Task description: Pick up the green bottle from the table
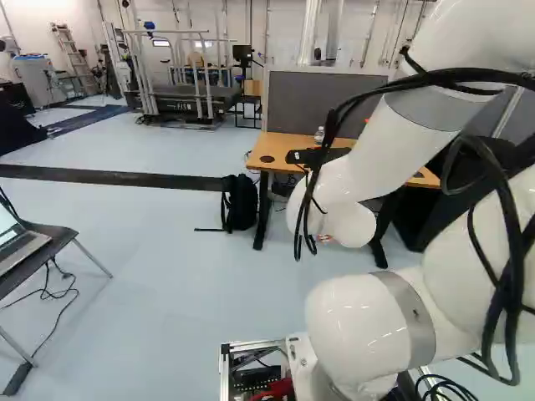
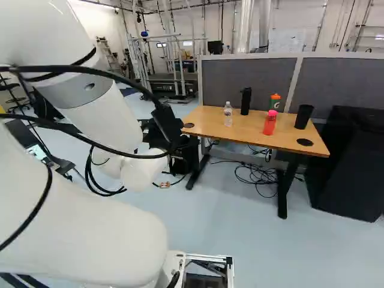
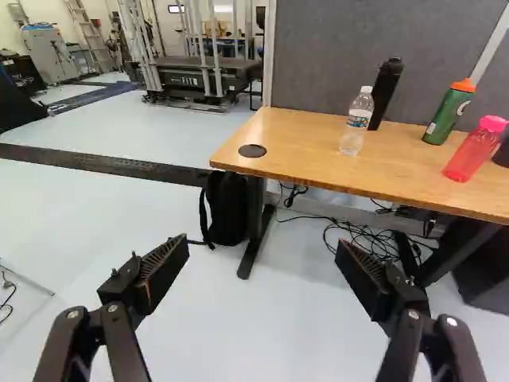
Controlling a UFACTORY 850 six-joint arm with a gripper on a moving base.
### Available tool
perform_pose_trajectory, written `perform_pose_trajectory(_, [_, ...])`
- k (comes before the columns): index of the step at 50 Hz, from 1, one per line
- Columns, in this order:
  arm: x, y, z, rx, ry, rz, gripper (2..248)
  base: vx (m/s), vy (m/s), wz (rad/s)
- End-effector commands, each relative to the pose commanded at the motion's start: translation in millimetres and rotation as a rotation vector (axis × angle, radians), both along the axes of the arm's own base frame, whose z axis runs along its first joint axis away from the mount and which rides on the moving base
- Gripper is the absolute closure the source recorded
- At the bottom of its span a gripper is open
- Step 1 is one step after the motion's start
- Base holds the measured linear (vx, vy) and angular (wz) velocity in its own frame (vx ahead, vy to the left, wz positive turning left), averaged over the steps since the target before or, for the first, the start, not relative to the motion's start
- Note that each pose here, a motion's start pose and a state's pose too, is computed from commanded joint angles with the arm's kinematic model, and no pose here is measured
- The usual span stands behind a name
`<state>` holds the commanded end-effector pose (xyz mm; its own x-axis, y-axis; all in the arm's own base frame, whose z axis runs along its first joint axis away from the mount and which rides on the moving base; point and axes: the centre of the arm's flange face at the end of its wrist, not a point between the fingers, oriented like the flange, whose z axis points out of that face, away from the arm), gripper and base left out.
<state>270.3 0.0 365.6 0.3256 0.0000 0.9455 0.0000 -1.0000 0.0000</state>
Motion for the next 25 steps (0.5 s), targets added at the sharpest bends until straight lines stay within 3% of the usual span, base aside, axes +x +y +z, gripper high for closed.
perform_pose_trajectory(25, [0.0, 0.0, 0.0, 0.0, 0.0, 0.0, 3, 0.055, 0.0, -0.005])
